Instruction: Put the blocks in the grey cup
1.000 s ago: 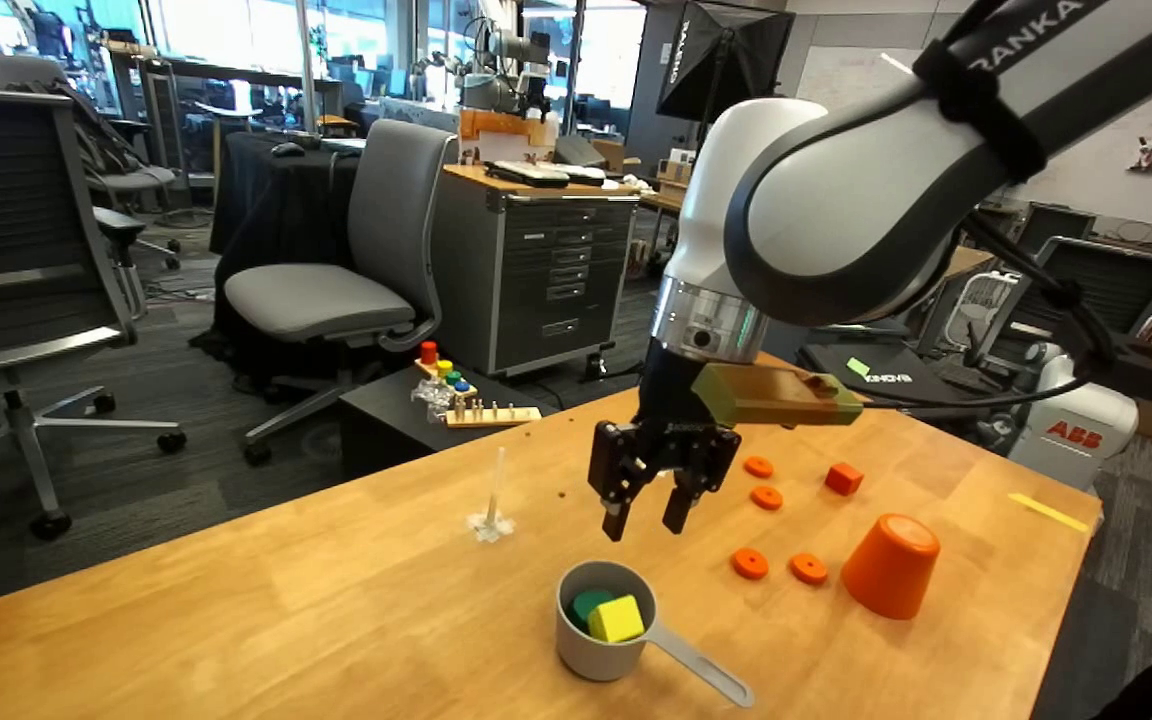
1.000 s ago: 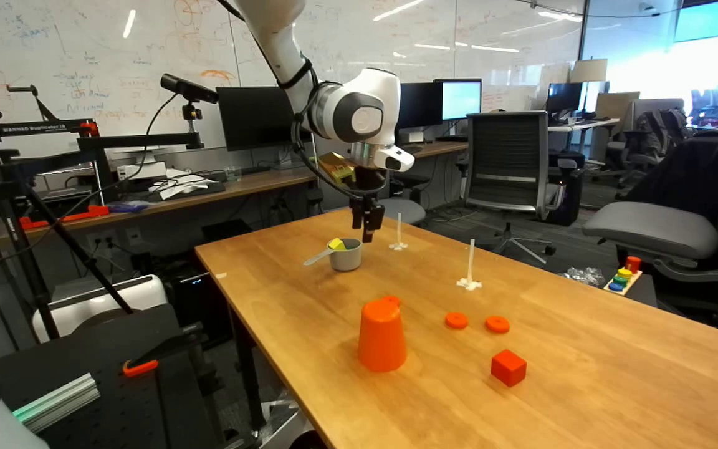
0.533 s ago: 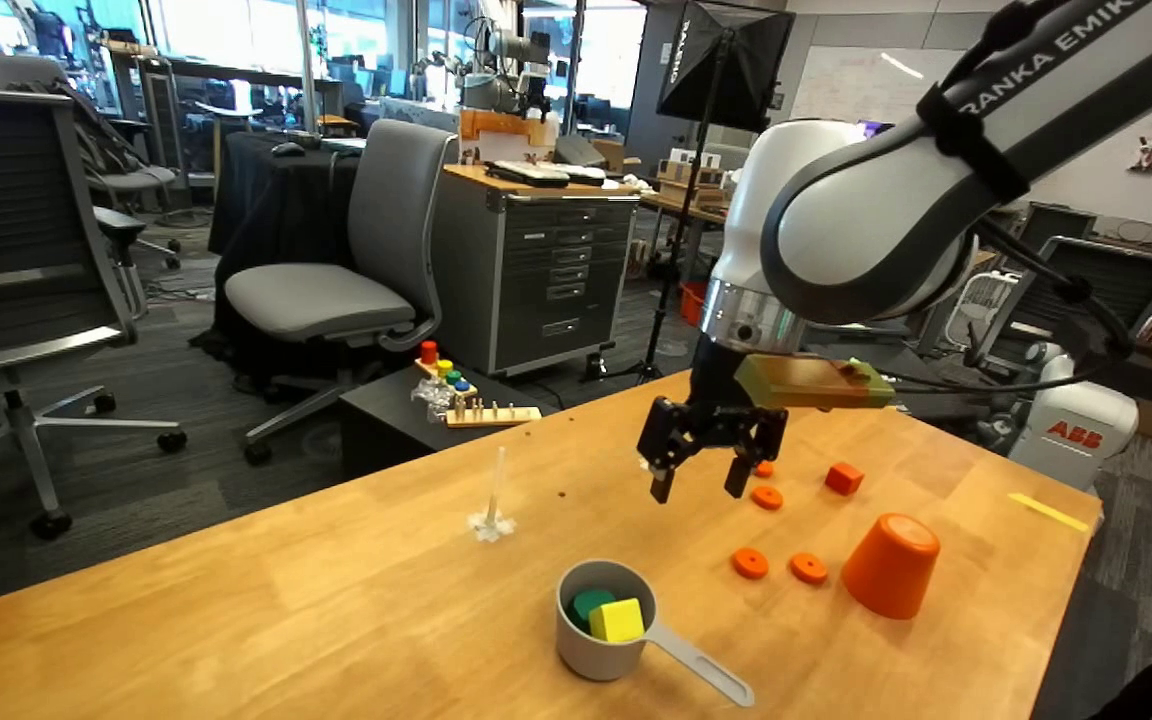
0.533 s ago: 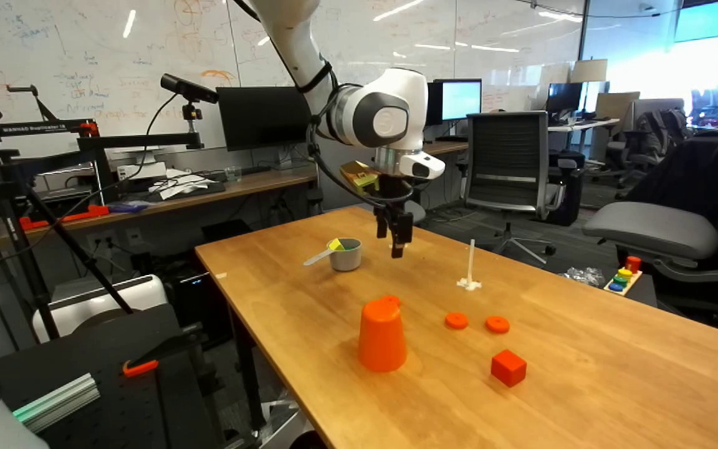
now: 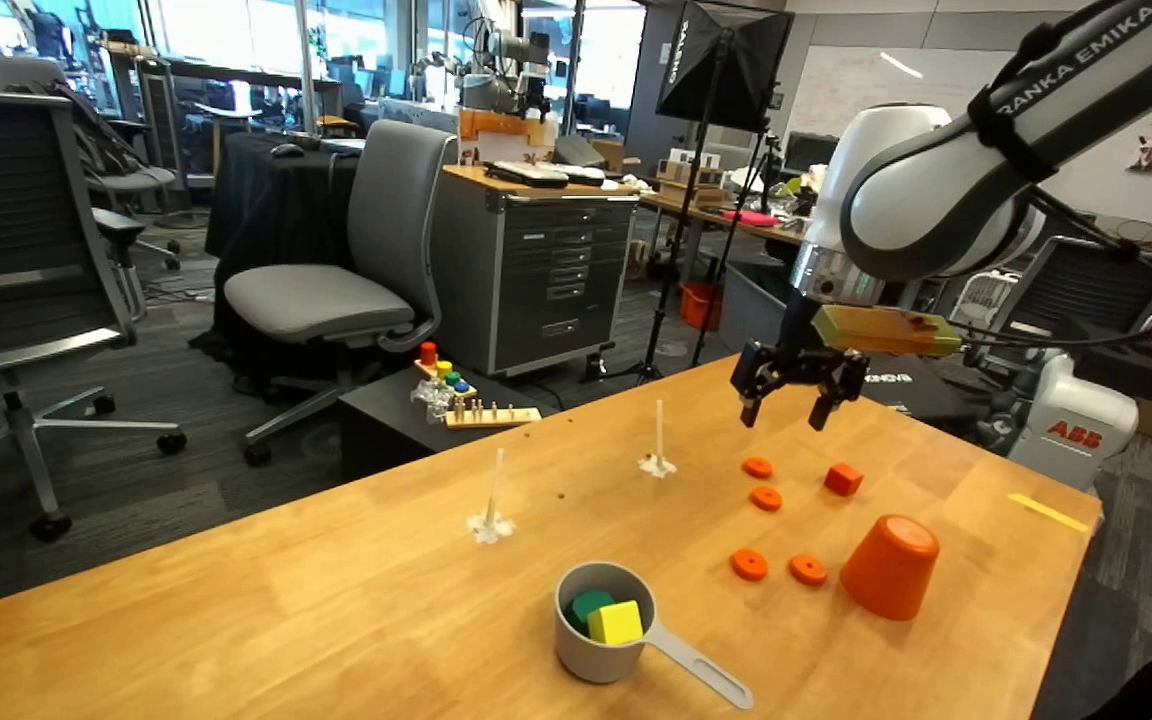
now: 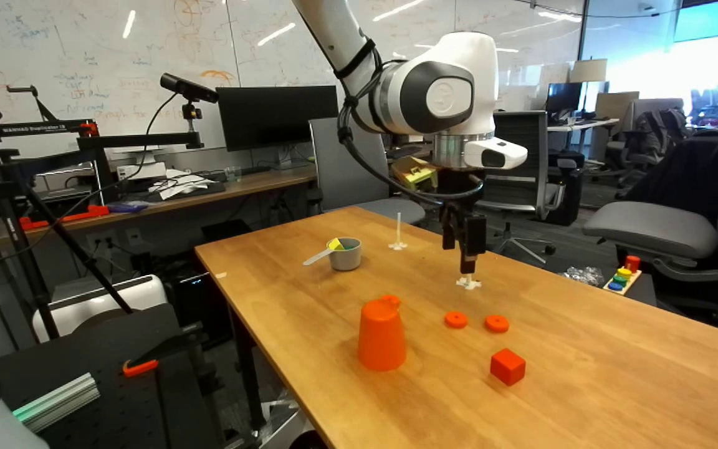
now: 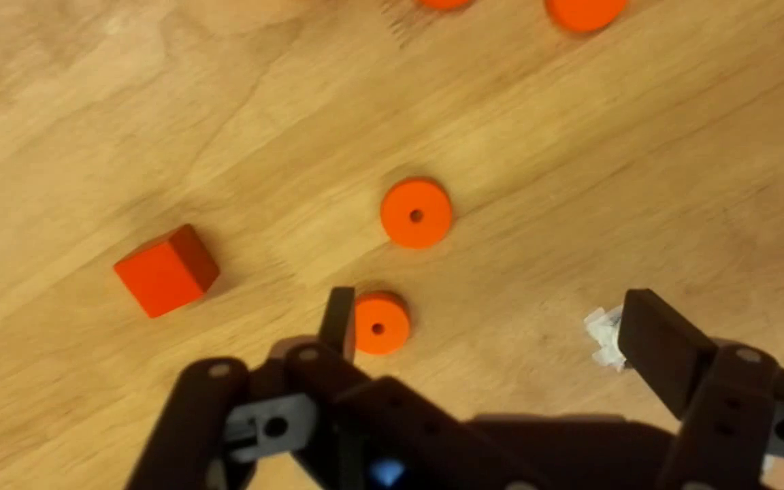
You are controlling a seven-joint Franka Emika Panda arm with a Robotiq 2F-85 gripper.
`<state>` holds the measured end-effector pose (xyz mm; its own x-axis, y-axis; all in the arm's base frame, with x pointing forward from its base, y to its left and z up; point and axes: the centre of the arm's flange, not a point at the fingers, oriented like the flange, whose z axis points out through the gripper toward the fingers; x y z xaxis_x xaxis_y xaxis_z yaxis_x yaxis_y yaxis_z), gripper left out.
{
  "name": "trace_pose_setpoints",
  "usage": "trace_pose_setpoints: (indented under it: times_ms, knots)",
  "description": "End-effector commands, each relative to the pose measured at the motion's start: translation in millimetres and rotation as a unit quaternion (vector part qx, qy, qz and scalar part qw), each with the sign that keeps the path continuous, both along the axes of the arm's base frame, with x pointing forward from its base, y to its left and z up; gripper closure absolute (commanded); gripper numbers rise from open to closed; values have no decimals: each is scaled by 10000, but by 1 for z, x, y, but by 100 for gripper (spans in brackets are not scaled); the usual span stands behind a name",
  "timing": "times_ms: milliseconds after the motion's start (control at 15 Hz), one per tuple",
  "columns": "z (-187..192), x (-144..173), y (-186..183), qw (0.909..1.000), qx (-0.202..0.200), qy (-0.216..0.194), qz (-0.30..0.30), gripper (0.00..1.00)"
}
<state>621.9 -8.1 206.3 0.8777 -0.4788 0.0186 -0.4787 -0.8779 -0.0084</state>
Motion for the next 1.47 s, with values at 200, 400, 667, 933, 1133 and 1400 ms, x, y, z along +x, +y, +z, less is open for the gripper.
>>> trace_pose_setpoints:
  times_ms: [200, 400, 667, 933, 1133, 1400]
  knots:
    - [-29, 14, -4, 9997, -100, 232, -18, 0]
    - [-59, 13, -20, 9987, -225, 463, -52, 0]
    - [-69, 15, -45, 9969, -494, 584, -167, 0]
    - [-55, 9, -76, 9938, -832, 639, -380, 0]
    - [-46, 0, -97, 9909, -1013, 686, -562, 0]
    - [-67, 0, -110, 9912, -866, 751, -656, 0]
